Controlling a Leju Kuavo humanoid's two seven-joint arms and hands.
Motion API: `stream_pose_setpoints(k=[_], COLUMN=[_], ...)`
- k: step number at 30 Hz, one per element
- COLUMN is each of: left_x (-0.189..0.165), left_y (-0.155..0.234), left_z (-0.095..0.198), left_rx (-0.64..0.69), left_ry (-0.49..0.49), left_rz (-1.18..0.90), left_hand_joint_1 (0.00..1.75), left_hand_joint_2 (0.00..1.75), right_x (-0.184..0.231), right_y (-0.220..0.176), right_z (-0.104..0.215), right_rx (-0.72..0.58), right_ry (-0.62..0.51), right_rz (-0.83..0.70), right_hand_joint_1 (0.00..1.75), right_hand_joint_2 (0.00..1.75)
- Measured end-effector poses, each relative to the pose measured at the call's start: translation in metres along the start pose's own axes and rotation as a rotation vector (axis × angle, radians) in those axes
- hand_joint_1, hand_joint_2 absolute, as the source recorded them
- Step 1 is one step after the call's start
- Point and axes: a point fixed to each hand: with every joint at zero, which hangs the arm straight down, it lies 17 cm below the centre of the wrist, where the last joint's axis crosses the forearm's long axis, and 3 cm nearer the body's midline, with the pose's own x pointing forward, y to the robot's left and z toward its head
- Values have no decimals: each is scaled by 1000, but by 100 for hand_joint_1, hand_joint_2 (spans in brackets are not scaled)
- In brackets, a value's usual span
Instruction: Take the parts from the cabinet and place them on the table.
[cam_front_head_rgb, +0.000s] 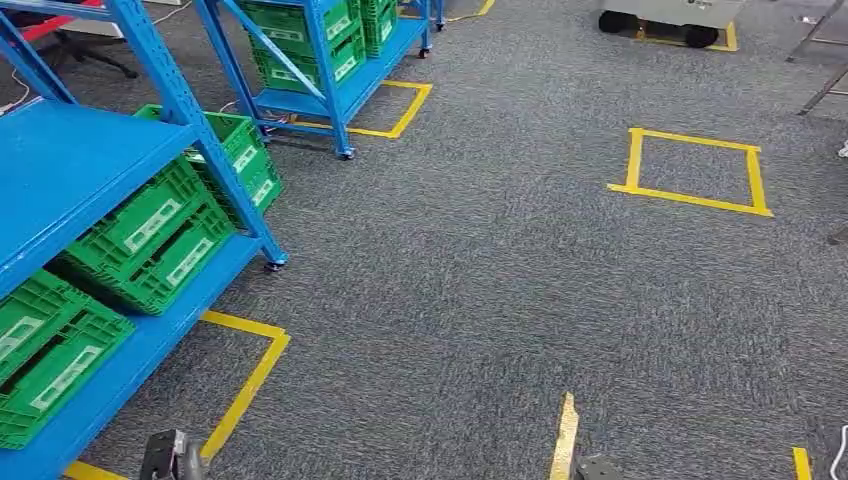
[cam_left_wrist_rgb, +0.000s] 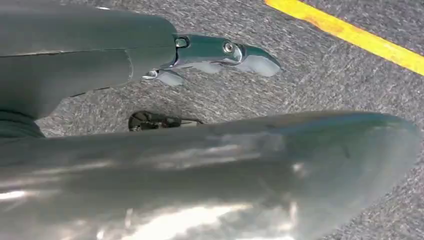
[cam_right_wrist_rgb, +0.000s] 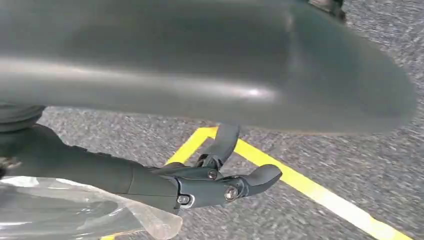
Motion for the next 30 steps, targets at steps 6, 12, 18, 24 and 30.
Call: stream_pose_setpoints(k=[6, 12, 18, 24, 30], left_x=[-1, -11, -23, -25, -27], left_y=[3, 16, 35, 45, 47], left_z=[0, 2, 6, 8, 11], left_rx=[7, 44, 88, 103, 115], left_ry=[4, 30, 53, 57, 66], left_rz=[5, 30, 54, 59, 69], left_hand_joint_1=[0, 0, 0, 0, 0], left_hand_joint_2=[0, 0, 0, 0, 0], right_x=[11, 24, 44, 61, 59], right_y=[-1, -3, 8, 12, 16], right_z=[1, 2, 3, 3, 4], right_rx=[-1, -18, 6, 15, 32], right_ry=[-23, -47, -77, -105, -111], right_rz=[10, 85, 147, 162, 202], right_hand_joint_1=[0, 0, 0, 0, 0], right_hand_joint_2=[0, 0, 0, 0, 0])
